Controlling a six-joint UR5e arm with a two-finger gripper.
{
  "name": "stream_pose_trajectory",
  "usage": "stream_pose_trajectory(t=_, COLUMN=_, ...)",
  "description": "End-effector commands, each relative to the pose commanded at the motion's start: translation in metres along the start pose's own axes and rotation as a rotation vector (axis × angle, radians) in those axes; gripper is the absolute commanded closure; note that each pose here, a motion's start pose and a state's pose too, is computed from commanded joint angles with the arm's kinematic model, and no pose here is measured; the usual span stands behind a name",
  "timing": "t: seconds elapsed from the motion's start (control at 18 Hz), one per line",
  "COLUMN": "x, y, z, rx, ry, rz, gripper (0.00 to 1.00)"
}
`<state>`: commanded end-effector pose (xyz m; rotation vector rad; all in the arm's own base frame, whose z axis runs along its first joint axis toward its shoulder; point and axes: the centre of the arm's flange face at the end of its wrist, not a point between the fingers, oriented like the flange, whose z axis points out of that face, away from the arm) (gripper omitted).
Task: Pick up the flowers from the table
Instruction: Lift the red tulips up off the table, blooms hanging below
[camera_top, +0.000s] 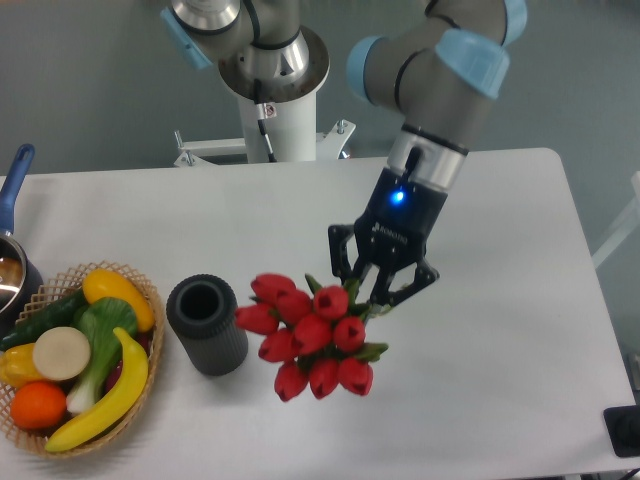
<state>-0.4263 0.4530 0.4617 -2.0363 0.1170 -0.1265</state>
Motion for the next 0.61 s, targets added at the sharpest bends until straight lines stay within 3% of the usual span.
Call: stream_pose_trajectory(t=0.61, x=0.012, y=-0.014, z=0.006, rx=0.053, ry=0.053, rz=-0.007, gripper=0.72)
